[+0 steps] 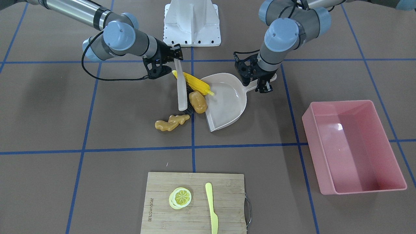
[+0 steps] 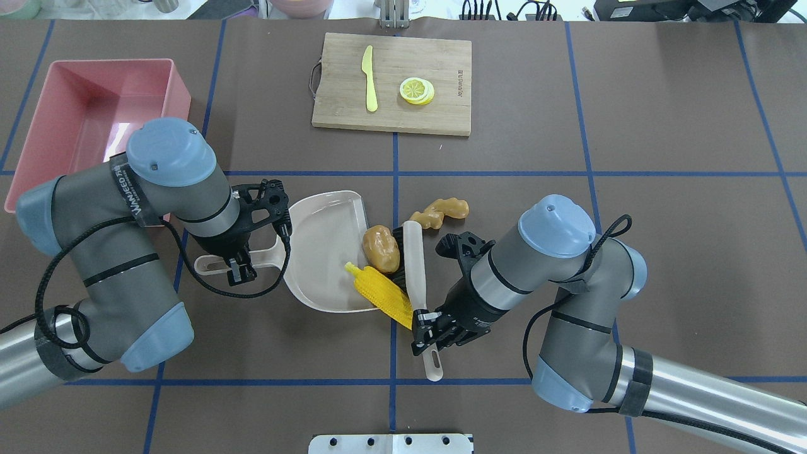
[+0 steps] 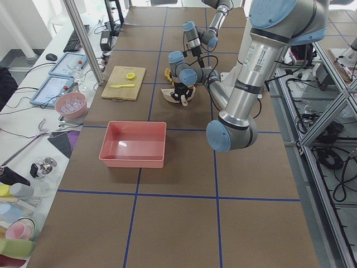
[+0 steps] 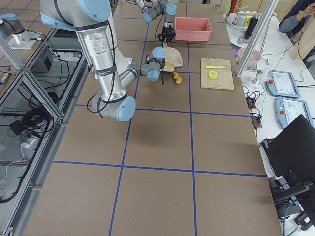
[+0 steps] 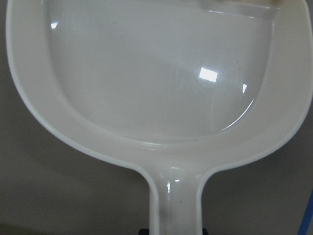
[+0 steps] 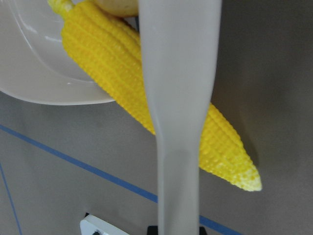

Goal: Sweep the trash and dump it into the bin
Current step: 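Sweep the corn and potato with the brush toward the dustpan held by the left gripper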

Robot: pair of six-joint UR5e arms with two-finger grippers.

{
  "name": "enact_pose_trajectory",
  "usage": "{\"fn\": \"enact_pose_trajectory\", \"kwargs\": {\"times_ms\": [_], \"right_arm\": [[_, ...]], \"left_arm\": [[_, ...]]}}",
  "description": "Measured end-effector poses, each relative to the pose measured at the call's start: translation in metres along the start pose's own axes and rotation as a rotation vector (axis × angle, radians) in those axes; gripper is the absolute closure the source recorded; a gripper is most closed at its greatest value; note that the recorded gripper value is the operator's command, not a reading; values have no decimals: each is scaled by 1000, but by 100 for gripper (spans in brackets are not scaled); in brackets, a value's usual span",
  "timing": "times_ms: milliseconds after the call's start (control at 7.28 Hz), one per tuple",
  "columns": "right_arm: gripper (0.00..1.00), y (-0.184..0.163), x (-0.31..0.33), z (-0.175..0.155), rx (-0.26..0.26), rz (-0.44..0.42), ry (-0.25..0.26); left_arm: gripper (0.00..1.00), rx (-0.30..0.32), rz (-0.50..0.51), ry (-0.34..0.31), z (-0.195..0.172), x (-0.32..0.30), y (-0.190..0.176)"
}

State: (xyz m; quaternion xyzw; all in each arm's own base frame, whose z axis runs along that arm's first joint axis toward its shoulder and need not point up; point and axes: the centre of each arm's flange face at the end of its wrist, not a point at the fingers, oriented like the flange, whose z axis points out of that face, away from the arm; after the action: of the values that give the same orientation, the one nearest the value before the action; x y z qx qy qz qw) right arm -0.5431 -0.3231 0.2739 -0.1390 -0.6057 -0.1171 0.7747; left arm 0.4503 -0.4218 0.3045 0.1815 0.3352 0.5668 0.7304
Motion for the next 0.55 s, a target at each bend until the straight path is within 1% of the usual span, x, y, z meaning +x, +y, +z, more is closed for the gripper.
{"fn": "enact_pose_trajectory", "kwargs": {"times_ms": [275,549], "right_arm": [[100,-4,-23,8,9,12,-1],[100,-8,-52,13,16,27,16]], "left_arm": [[100,7,5,-8,-3,0,-9],[100,0,3,-10,1,-3,-17]]}}
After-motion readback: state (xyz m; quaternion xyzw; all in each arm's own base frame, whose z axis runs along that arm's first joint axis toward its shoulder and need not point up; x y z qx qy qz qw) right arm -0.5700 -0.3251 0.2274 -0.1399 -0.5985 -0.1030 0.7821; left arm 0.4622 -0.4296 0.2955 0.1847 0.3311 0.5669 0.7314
